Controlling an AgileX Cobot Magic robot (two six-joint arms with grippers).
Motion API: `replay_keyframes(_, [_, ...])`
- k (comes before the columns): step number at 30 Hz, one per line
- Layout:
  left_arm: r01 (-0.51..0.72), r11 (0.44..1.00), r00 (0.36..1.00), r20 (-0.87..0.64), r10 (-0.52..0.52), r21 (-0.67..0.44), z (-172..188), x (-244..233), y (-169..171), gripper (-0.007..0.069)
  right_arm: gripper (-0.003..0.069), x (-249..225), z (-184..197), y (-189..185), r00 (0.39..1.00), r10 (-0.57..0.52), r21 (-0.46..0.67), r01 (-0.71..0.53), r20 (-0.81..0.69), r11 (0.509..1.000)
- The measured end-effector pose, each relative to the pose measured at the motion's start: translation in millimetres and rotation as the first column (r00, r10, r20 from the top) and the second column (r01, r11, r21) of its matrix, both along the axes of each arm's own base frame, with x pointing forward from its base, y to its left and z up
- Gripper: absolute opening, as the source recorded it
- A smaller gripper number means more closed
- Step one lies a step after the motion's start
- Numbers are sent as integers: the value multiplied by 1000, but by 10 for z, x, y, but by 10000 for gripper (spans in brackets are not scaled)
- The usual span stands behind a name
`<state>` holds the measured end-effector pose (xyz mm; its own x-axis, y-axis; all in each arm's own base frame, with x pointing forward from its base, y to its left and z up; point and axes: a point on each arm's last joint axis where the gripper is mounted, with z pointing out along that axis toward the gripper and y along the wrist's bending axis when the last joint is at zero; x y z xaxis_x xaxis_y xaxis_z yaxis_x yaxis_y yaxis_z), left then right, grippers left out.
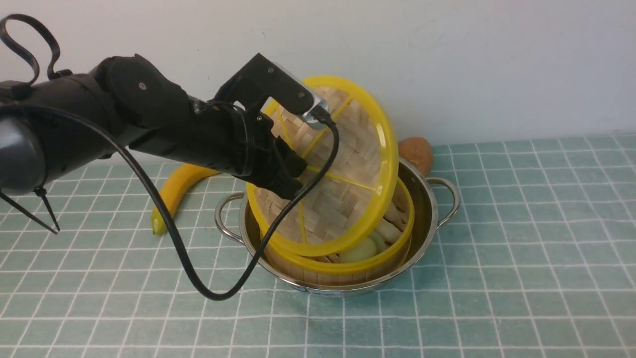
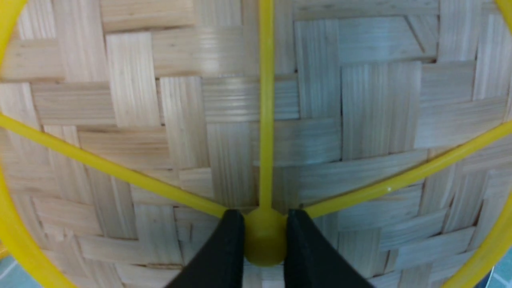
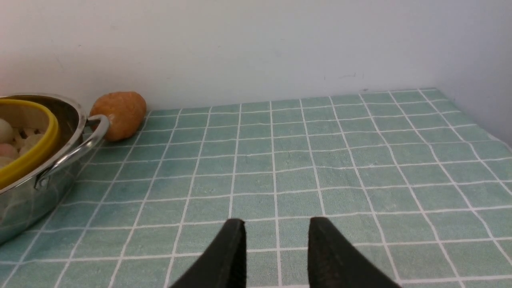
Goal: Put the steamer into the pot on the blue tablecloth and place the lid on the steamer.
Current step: 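Place the yellow bamboo steamer lid onto the steamer in the pot with the left gripper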
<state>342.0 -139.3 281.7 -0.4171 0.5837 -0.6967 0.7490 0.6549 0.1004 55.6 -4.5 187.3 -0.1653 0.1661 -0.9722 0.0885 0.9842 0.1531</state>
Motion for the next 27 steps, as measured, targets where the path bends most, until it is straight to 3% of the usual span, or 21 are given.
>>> replay_keyframes(18, [-11,1000,1000,13,11,17,245,-116,47,117,240,0,0,0,1000,0,-1,0,0,1000])
replay_keyframes(27, [3,999,999,-52,-1,37,71,-62,18,117,240,0,0,0,1000,0,-1,0,0,1000])
